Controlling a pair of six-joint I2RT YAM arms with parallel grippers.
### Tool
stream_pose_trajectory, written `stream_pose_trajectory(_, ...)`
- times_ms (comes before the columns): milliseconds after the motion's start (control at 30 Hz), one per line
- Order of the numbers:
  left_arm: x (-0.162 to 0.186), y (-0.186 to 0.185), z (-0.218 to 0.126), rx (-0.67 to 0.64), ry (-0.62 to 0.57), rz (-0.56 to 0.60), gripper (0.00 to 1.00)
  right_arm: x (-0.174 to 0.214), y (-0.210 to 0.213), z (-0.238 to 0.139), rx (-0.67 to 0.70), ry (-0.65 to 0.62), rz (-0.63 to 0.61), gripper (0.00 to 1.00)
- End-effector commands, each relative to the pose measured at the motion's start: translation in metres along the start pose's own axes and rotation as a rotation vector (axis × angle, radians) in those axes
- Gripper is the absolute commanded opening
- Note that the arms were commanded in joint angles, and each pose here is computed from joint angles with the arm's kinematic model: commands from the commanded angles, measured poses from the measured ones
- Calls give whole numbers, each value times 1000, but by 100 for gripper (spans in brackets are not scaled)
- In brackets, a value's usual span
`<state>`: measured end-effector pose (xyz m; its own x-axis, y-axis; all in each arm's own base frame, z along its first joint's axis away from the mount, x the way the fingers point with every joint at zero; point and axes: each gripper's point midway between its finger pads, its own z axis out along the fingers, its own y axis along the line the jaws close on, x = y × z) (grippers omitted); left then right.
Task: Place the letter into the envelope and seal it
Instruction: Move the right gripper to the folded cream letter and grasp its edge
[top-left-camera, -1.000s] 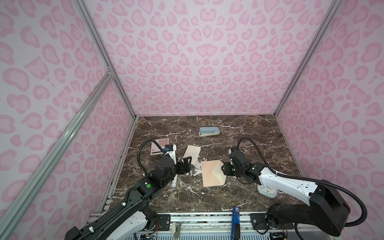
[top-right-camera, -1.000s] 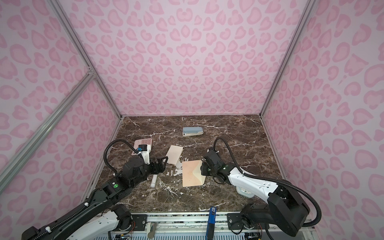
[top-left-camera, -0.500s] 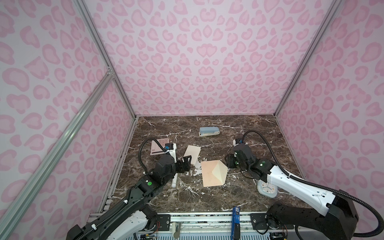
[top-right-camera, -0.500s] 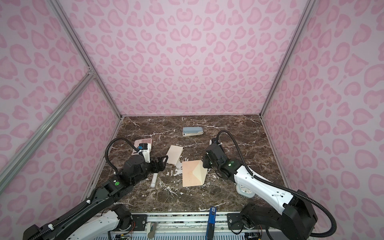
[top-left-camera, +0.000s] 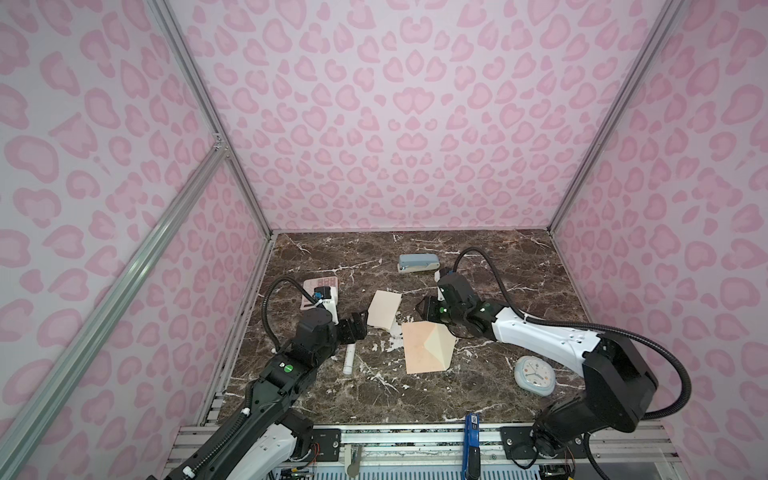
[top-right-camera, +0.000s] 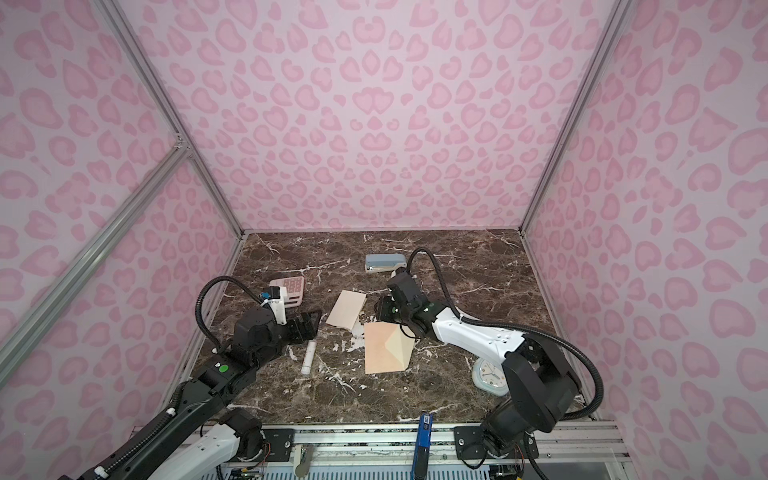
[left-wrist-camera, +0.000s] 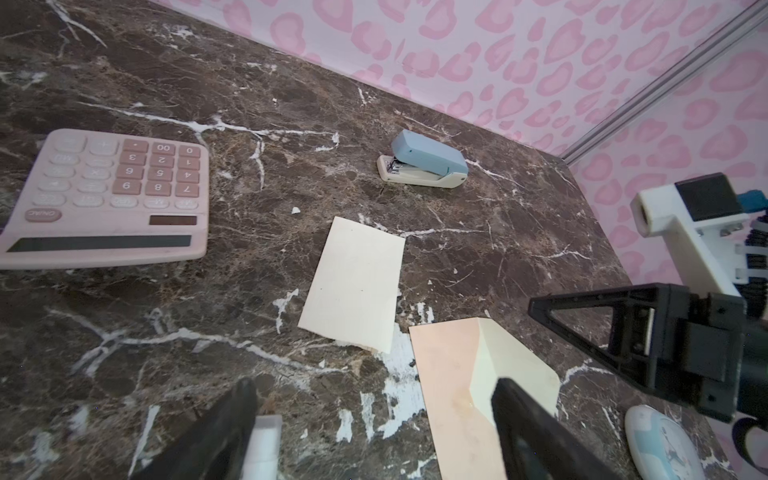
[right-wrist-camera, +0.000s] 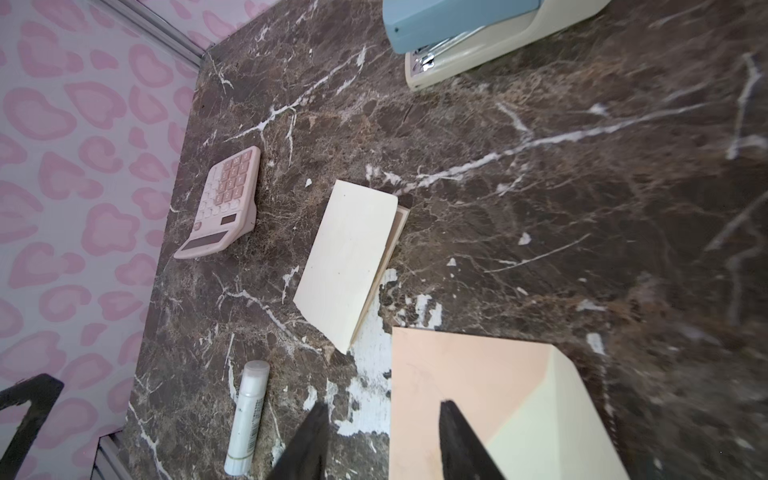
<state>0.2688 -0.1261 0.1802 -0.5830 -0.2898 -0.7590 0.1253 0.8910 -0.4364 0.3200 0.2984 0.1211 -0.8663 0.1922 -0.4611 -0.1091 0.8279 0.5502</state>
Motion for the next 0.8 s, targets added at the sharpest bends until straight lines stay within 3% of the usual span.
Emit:
stream_pose_trajectory(0, 14, 2, 2, 25, 60, -2, 91, -3, 21, 17, -94, -2, 41, 45)
stream_pose_trajectory(333, 26, 11, 10, 24, 95, -32, 91, 10, 20, 77, -91, 41, 79, 41)
stream_pose_trajectory(767, 29, 16, 14, 23, 107, -39, 91, 17, 13, 112, -60, 76, 119, 39)
